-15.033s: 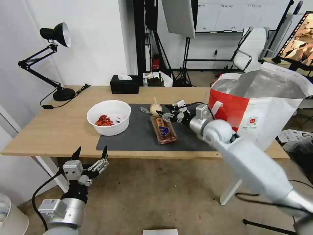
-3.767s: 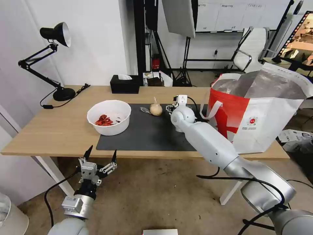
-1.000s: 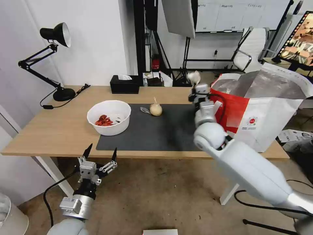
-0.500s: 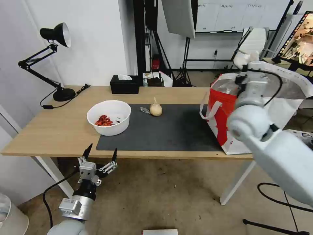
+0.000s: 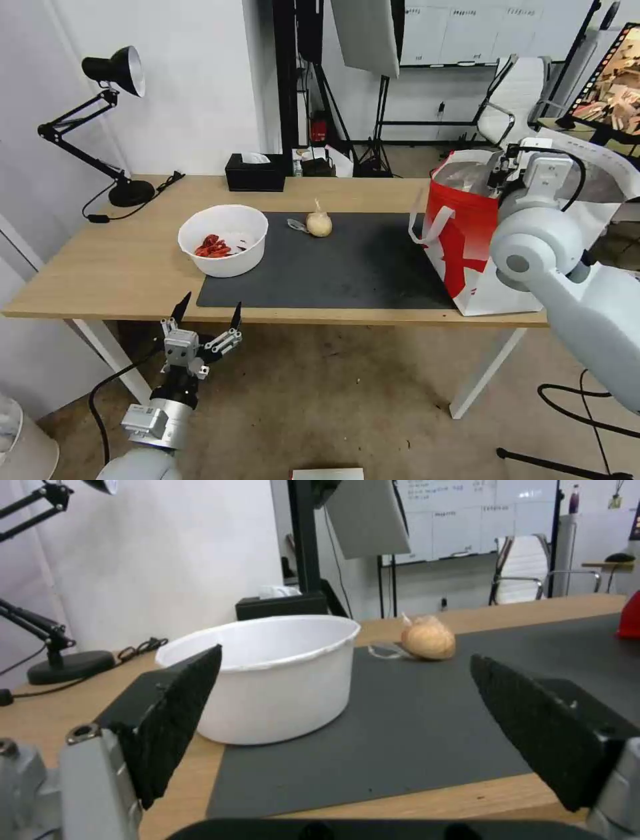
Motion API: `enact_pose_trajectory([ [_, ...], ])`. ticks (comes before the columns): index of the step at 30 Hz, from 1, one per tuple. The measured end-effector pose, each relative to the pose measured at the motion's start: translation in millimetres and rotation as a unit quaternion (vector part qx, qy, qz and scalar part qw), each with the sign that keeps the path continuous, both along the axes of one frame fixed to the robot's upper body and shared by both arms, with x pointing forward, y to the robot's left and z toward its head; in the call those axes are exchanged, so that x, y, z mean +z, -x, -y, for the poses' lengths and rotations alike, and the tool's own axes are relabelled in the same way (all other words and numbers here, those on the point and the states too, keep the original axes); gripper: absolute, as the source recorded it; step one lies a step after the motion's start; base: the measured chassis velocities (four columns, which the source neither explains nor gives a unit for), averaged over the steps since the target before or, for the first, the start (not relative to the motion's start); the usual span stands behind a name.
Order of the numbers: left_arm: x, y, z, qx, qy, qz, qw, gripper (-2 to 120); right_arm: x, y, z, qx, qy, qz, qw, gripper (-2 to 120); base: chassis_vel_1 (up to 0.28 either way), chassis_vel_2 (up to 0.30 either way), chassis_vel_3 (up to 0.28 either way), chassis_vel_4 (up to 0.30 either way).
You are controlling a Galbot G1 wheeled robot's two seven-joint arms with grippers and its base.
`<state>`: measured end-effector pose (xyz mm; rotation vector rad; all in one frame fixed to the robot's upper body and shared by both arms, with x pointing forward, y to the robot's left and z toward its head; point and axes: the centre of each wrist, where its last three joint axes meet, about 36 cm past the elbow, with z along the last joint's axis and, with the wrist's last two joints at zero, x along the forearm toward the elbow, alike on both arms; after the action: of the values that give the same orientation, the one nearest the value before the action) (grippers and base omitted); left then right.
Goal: Pick up the trash from the table and place it into the takeout bag.
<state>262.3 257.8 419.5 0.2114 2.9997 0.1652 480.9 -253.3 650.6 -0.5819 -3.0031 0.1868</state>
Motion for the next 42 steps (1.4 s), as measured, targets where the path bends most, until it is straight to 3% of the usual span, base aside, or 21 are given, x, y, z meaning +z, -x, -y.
enact_pose_trajectory([
  [4,0.9,0.7,-0.2,0.000,0.000,0.000,1.0000,100,0.6,0.2,0.1,0.001,0.001,0.001,1.000,55,0.000,0.000,0.000,0.000],
  [6,2.4,1.1,-0.2,-0.001,0.000,0.002,1.0000,100,2.8,6.1,0.8,0.026,-0.005,0.010,1.000,68,0.000,0.000,0.000,0.000],
  [8,2.6,1.1,-0.1,-0.001,0.000,0.002,1.0000,100,3.2,8.3,1.2,0.037,-0.010,0.014,0.999,72,0.000,0.000,0.000,0.000],
  [11,3.7,-0.6,0.9,-0.003,0.002,0.004,1.0000,100,3.7,26.6,3.7,0.125,-0.044,0.041,0.990,86,0.000,0.000,0.000,0.000],
  [12,3.7,-0.6,0.9,-0.003,0.002,0.004,1.0000,100,3.7,26.6,3.7,0.125,-0.044,0.041,0.990,86,0.000,0.000,0.000,0.000],
  [14,5.6,-2.8,1.7,-0.004,0.003,0.009,0.9999,100,2.1,38.3,6.4,0.174,-0.062,0.062,0.981,92,0.000,0.000,0.000,0.000],
  [16,6.1,-3.5,2.3,-0.005,0.004,0.010,0.9999,100,-17.7,59.6,11.3,0.253,-0.086,0.063,0.962,99,0.000,0.000,0.000,0.000],
  [20,6.2,-3.2,2.8,-0.004,0.005,0.011,0.9999,100,-32.0,74.3,13.1,0.293,-0.091,0.058,0.950,100,0.000,0.000,0.000,0.000],
  [23,9.3,0.0,2.5,0.000,0.007,0.015,0.9999,100,-54.1,94.3,11.5,0.359,-0.100,0.055,0.926,100,0.000,0.000,0.000,0.000],
  [24,9.3,0.0,2.5,0.000,0.007,0.015,0.9999,100,-54.1,94.3,11.5,0.359,-0.100,0.055,0.926,100,0.000,0.000,0.000,0.000],
  [26,12.9,10.2,-1.0,0.015,0.008,0.019,0.9997,100,-81.5,106.9,8.6,0.421,-0.100,0.057,0.900,100,0.000,0.000,0.000,0.000],
  [29,14.1,12.2,-2.0,0.017,0.008,0.021,0.9996,100,-93.7,113.0,8.1,0.431,-0.093,0.065,0.895,100,0.000,0.000,0.000,0.000],
  [31,15.0,14.5,-2.8,0.020,0.007,0.021,0.9996,100,-124.7,130.6,7.7,0.451,-0.072,0.073,0.887,100,0.000,0.000,0.000,0.000],
  [35,14.8,16.1,-2.5,0.020,0.008,0.020,0.9996,100,-152.1,147.3,7.0,0.449,-0.059,0.070,0.889,100,0.000,0.000,0.000,0.000],
  [38,13.3,17.2,-0.5,0.020,0.008,0.019,0.9996,100,-204.3,181.5,5.5,0.402,-0.048,0.044,0.913,100,0.000,0.000,0.000,0.000],
  [39,13.3,17.2,-0.5,0.020,0.008,0.019,0.9996,100,-204.3,181.5,5.5,0.402,-0.048,0.044,0.913,100,0.000,0.000,0.000,0.000],
  [42,9.4,18.4,-0.2,0.020,0.006,0.015,0.9997,100,-242.3,210.0,-0.3,0.351,-0.044,0.021,0.935,100,0.000,0.000,0.000,0.000],
])
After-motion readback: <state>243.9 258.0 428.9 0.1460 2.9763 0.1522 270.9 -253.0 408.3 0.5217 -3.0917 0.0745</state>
